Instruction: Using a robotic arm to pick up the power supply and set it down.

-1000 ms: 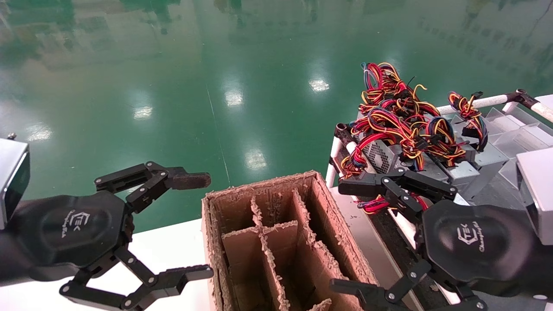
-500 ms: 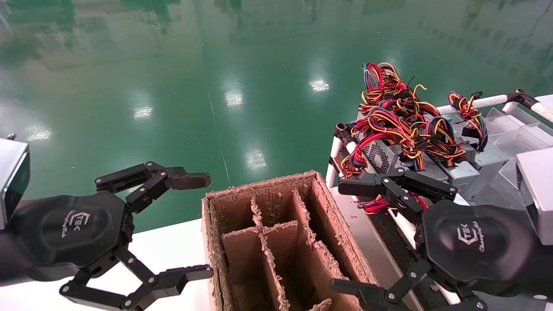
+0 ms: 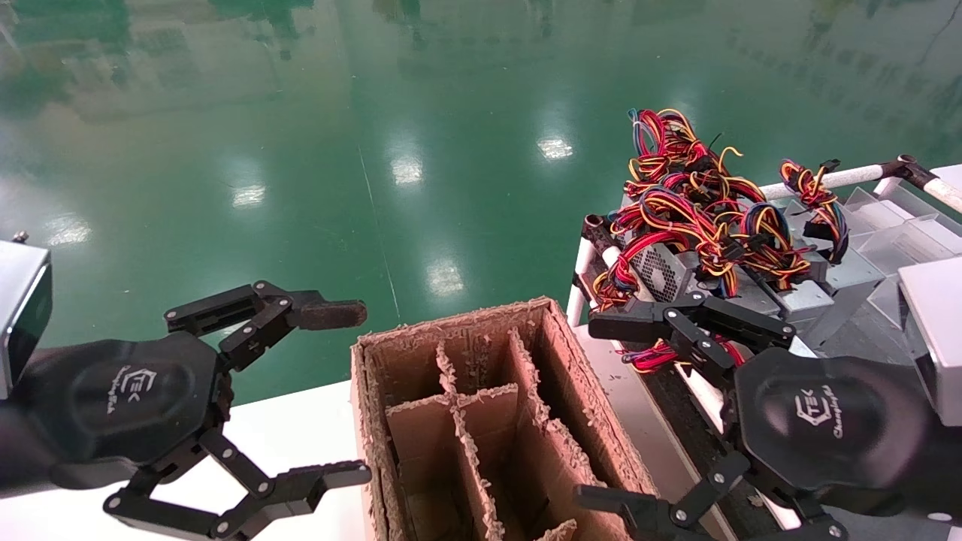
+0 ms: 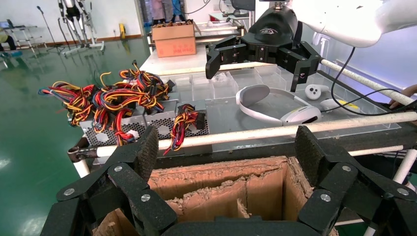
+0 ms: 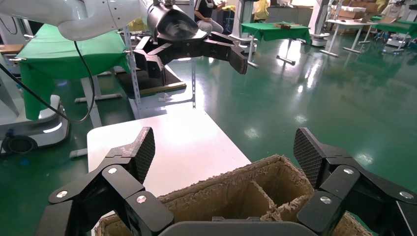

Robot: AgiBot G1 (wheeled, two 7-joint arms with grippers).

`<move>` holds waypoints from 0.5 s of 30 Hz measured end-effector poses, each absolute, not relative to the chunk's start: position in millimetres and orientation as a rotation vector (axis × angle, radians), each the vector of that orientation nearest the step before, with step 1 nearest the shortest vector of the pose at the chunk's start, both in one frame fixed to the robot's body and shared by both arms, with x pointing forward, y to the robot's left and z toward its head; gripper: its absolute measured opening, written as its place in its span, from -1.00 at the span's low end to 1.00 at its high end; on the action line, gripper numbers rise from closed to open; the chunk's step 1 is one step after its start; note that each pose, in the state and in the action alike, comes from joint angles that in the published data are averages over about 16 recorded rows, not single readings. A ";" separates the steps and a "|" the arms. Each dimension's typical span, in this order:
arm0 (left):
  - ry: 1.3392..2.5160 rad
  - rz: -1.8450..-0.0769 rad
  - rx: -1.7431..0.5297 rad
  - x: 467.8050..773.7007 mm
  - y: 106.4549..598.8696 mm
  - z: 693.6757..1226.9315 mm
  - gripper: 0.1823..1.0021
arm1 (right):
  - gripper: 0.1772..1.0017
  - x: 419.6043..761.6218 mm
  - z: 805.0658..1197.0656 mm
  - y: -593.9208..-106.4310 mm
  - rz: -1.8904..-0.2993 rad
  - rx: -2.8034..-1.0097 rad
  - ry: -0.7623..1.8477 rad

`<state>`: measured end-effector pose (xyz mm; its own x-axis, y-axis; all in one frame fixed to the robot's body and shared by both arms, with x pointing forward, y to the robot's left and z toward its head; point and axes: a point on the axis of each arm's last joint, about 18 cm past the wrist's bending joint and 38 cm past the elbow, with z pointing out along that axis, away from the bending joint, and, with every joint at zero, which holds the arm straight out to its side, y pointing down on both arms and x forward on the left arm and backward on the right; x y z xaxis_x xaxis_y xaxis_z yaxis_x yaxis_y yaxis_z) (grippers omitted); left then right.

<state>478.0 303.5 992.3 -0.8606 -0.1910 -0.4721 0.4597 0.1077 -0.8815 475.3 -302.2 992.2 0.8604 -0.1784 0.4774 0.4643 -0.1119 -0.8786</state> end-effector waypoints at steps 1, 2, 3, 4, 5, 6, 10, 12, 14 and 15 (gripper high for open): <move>1.916 -1.804 0.261 478.0 303.5 992.3 1.00 | 1.00 475.3 992.2 -302.2 -0.552 -1.595 -0.230; 1.916 -1.804 0.261 478.0 303.5 992.3 1.00 | 1.00 475.3 992.2 -302.2 -0.552 -1.595 -0.230; 1.916 -1.804 0.261 478.0 303.5 992.3 1.00 | 1.00 475.3 992.2 -302.2 -0.552 -1.595 -0.230; 1.916 -1.804 0.261 478.0 303.5 992.3 1.00 | 1.00 475.3 992.2 -302.2 -0.552 -1.595 -0.230; 1.916 -1.804 0.261 478.0 303.5 992.3 1.00 | 1.00 475.3 992.2 -302.2 -0.552 -1.595 -0.230; 1.916 -1.804 0.261 478.0 303.5 992.3 1.00 | 1.00 475.3 992.2 -302.2 -0.552 -1.595 -0.230; 1.916 -1.804 0.261 478.0 303.5 992.3 1.00 | 1.00 475.3 992.2 -302.2 -0.552 -1.595 -0.230; 1.916 -1.804 0.261 478.0 303.5 992.3 1.00 | 1.00 475.3 992.2 -302.2 -0.552 -1.595 -0.230; 1.916 -1.804 0.261 478.0 303.5 992.3 1.00 | 1.00 475.3 992.2 -302.2 -0.552 -1.595 -0.230; 1.916 -1.804 0.261 478.0 303.5 992.3 1.00 | 1.00 475.3 992.2 -302.2 -0.552 -1.595 -0.230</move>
